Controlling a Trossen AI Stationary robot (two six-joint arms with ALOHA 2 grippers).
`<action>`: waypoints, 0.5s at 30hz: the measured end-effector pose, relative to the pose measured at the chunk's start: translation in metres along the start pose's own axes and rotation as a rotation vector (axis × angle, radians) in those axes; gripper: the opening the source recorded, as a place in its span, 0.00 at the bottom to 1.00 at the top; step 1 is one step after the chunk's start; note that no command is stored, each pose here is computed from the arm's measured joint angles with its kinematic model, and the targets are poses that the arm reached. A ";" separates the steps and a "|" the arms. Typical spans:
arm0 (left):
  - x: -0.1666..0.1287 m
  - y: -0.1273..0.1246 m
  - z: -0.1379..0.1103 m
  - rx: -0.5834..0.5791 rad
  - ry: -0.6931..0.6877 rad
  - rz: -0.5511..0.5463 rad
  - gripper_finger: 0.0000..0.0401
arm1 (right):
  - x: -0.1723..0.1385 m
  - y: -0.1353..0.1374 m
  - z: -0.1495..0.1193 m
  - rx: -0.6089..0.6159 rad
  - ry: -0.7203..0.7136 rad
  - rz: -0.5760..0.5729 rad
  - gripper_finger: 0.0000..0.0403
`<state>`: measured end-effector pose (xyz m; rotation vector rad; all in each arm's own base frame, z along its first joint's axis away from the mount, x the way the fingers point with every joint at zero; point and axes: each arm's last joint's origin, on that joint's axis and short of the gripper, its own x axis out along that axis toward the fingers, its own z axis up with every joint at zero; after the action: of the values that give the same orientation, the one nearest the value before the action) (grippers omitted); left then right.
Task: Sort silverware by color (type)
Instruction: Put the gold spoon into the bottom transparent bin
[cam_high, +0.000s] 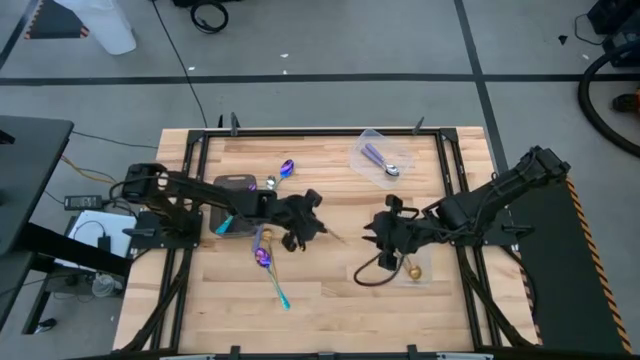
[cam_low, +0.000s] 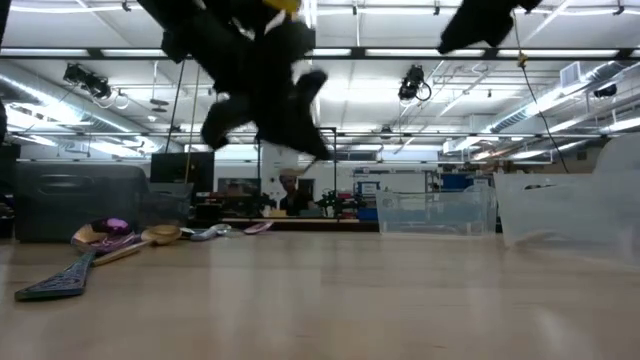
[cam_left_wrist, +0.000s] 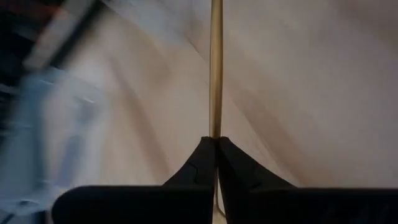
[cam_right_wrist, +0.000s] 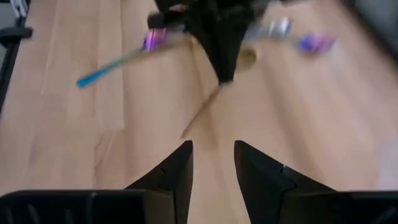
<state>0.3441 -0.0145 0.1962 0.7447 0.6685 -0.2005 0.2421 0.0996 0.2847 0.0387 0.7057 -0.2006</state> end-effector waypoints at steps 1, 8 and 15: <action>-0.004 0.005 0.005 -0.026 -0.043 0.037 0.03 | -0.002 0.002 0.003 -0.032 -0.043 -0.015 0.32; -0.014 0.024 0.024 -0.149 -0.246 0.190 0.03 | -0.017 0.018 0.025 -0.252 -0.349 -0.178 0.32; -0.022 0.035 0.037 -0.255 -0.431 0.275 0.03 | -0.024 0.021 0.040 -0.334 -0.483 -0.198 0.32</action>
<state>0.3589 -0.0157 0.2501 0.5165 0.1719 -0.0183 0.2542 0.1206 0.3304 -0.3891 0.2523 -0.2673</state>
